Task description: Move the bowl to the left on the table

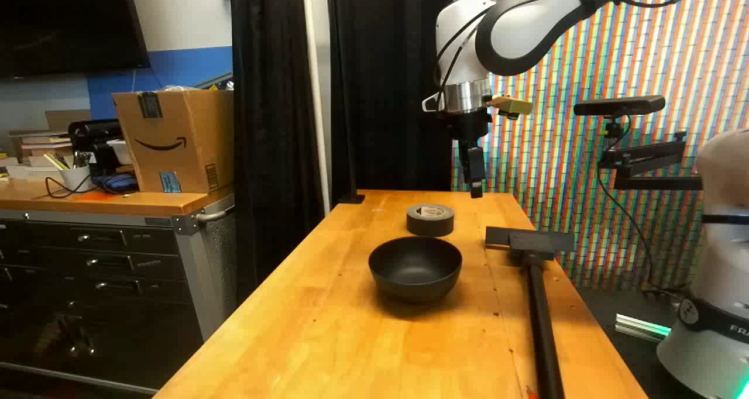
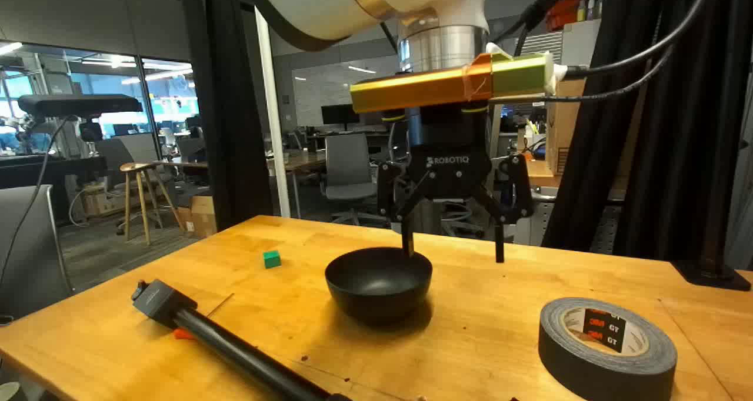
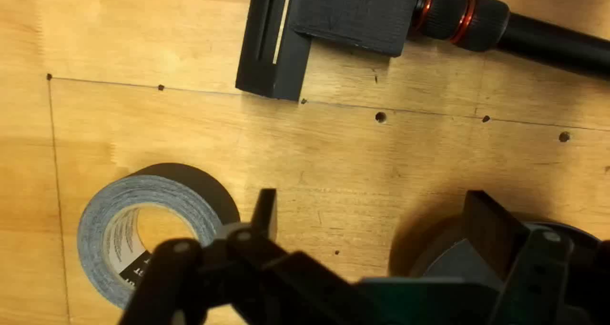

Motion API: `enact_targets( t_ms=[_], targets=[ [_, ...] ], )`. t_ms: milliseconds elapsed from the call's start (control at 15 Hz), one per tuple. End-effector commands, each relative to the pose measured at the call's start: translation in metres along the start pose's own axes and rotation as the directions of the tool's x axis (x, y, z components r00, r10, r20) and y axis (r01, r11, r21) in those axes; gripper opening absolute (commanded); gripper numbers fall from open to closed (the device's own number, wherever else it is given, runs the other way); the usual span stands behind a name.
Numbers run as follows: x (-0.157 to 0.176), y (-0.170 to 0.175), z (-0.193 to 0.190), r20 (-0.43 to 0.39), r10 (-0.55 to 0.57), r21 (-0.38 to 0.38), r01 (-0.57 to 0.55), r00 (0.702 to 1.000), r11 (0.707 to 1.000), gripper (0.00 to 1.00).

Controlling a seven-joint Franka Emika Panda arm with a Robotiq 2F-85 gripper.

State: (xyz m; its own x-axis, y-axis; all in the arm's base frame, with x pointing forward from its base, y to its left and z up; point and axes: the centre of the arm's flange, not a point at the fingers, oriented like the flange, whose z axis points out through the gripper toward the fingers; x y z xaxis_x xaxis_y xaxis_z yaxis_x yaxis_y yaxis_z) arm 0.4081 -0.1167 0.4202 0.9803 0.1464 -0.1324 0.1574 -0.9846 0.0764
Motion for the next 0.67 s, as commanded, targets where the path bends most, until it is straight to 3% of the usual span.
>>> enact_targets(
  t_ms=[0, 600],
  targets=[
    [0.0006, 0.0005, -0.0018, -0.004, 0.001, -0.001, -0.001, 1.000, 1.000, 1.00],
    [0.0013, 0.0013, -0.0044, -0.009, 0.002, -0.003, -0.002, 1.000, 1.000, 1.00]
  ],
)
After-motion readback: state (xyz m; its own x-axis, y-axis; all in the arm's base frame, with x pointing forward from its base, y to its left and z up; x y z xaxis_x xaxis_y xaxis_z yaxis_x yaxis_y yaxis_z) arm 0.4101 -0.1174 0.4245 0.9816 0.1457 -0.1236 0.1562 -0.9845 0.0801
